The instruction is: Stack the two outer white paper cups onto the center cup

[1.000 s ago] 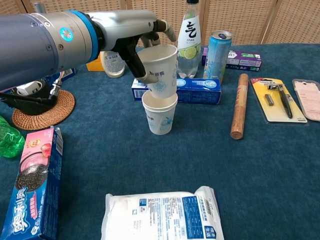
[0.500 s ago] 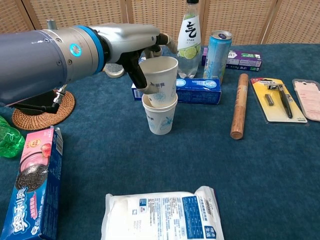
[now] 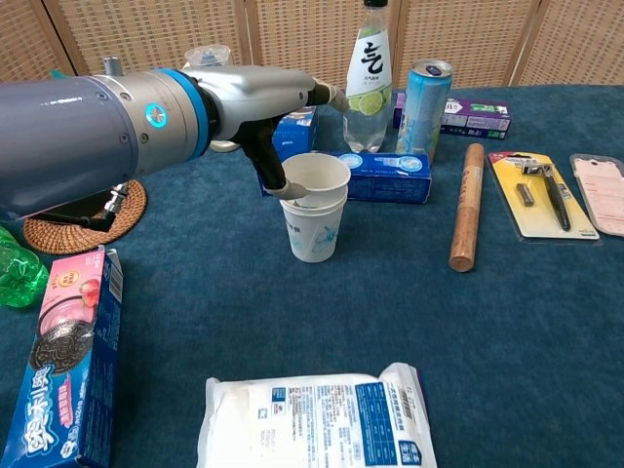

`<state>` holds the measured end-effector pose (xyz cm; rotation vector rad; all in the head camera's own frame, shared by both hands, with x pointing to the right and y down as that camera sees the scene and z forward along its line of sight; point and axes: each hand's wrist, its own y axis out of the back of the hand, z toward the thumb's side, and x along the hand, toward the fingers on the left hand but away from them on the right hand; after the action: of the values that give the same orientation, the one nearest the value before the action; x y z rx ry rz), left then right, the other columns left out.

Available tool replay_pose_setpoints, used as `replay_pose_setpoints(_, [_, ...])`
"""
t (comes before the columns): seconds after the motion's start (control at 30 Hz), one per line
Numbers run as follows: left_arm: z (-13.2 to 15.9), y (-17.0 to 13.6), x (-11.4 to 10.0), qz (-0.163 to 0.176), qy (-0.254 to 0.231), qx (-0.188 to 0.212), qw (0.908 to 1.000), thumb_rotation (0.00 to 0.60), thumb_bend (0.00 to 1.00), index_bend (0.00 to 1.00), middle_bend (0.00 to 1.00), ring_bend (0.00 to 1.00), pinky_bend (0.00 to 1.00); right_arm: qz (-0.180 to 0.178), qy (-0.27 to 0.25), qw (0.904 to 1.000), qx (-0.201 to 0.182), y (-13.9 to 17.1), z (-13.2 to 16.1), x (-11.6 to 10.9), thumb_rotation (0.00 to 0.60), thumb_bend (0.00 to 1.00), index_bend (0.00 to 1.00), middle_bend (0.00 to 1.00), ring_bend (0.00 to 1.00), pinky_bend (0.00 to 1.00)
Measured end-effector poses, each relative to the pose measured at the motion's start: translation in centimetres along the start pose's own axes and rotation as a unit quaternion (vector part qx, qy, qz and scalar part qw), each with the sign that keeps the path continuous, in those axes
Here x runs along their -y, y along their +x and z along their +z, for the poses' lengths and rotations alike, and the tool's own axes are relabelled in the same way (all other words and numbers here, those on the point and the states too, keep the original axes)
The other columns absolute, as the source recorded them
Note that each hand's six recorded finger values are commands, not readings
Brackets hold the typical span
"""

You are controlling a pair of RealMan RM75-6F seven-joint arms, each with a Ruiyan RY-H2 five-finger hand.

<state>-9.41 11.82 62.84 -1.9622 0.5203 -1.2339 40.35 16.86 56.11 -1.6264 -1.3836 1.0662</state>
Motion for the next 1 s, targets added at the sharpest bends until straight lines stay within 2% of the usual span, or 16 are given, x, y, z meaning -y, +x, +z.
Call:
replay_pose_setpoints(0.27, [-0.4, -1.0, -1.4, 0.018, -0.011, 0.011, 0.9997, 0.600, 0.34, 0.00, 0.00, 0.00, 0.33, 0.001, 0.003, 1.0000, -0.001, 0.2, 0.1, 0.0, 0.600, 0.39, 0.04, 0.02, 0.00, 0.35])
replay_pose_setpoints(0.57, [-2.9, -3.2, -3.7, 0.046, -0.026, 0.010, 0.9985, 0.600, 0.34, 0.00, 0.00, 0.00, 0.33, 0.003, 0.009, 1.0000, -0.003, 0.2, 0.2, 0.2, 0.600, 0.39, 0.04, 0.02, 0.00, 0.35])
replay_pose_setpoints(0.77, [-5.5, -5.8, -5.0, 0.071, -0.030, 0.011, 0.9969, 0.600, 0.34, 0.00, 0.00, 0.00, 0.32, 0.001, 0.012, 0.9999, -0.004, 0.3, 0.3, 0.1, 0.600, 0.39, 0.04, 0.02, 0.00, 0.35])
replay_pose_setpoints(1.0, [-10.0, -11.1, -6.1, 0.120, -0.028, 0.003, 0.9923, 0.600, 0.34, 0.00, 0.00, 0.00, 0.32, -0.002, 0.021, 0.9998, -0.004, 0.3, 0.4, 0.0, 0.600, 0.39, 0.04, 0.02, 0.00, 0.35])
